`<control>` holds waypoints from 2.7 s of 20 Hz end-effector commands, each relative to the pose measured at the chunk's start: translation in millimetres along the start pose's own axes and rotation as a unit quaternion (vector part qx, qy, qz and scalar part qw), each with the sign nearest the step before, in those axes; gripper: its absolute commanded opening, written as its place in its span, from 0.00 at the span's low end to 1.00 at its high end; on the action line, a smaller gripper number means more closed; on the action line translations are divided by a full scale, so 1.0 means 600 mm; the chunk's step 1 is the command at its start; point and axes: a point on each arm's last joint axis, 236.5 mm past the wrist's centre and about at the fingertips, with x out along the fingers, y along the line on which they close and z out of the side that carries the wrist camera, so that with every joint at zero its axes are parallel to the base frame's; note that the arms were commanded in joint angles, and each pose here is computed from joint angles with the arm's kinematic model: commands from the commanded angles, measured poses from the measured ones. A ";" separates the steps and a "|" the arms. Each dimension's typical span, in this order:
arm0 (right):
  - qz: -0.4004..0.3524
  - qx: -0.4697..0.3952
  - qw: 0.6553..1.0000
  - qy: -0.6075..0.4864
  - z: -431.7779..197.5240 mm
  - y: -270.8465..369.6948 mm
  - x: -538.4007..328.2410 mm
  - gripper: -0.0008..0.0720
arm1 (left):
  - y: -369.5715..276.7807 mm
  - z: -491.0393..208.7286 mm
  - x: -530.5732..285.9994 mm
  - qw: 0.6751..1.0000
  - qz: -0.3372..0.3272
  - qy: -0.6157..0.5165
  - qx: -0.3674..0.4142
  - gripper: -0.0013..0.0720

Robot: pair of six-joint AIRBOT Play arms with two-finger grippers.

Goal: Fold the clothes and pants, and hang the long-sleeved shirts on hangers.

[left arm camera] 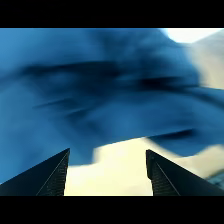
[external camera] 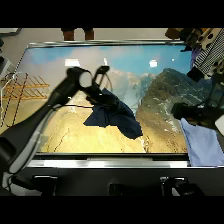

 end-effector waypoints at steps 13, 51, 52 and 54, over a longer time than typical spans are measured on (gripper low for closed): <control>0.238 0.080 0.924 0.290 -0.070 0.005 0.169 0.67 | 0.283 -0.289 -0.091 0.968 0.037 -0.034 -0.245 0.77; 0.274 0.117 0.907 0.298 -0.248 0.130 0.225 0.05 | 0.231 -0.184 0.113 0.944 -0.176 -0.024 -0.278 0.77; 0.274 0.117 0.906 0.300 -0.249 0.131 0.223 0.05 | 0.232 -0.183 0.122 0.941 -0.180 -0.020 -0.285 0.77; 0.276 0.117 0.905 0.301 -0.249 0.132 0.220 0.05 | 0.235 -0.186 0.136 0.940 -0.180 -0.014 -0.289 0.77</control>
